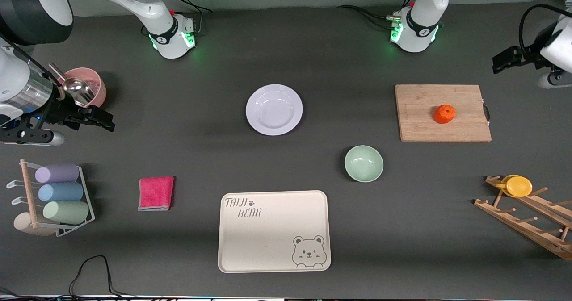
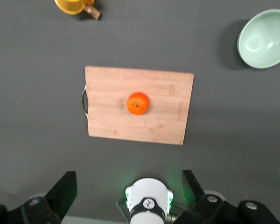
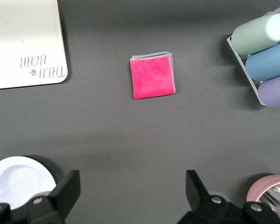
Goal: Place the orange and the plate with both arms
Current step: 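Move the left gripper toward the orange on the cutting board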
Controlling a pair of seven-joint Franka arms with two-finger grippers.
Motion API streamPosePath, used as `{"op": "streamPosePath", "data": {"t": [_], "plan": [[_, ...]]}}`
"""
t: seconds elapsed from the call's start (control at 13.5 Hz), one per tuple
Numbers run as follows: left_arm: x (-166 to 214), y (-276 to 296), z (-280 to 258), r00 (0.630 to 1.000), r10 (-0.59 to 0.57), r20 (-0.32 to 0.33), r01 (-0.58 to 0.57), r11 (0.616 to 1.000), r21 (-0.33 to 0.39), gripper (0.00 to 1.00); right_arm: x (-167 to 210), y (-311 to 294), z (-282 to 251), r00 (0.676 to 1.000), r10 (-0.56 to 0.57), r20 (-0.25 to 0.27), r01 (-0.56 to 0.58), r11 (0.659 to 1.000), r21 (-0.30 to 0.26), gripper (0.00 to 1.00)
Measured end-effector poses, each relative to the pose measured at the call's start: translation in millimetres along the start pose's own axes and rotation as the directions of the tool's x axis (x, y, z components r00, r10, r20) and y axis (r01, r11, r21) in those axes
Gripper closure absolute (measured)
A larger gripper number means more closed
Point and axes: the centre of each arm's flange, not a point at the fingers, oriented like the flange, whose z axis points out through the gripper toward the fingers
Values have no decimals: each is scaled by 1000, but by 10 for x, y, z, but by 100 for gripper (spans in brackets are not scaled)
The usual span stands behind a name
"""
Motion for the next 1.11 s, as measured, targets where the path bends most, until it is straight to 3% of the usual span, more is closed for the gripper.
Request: {"op": "streamPosePath", "data": {"t": [0.22,0.37,0.59,1.11], "plan": [[-529,-90,67,1000,-20,-5,20,1000,1,0,9,29,117,999,1,52,-1,1000,-8,0],[-798,-192,102,999,-40,-20,40,999,-9,0,-41,38,232,991,11,130,-14,1000,21,0],[-869,-258,186,999,-52,-16,52,999,-17,0,-79,165,443,966,63,249,-117,971,209,0],[-528,-262,1111,999,-53,-7,53,998,-29,0,-121,-36,593,935,51,351,-226,848,479,0]]}}
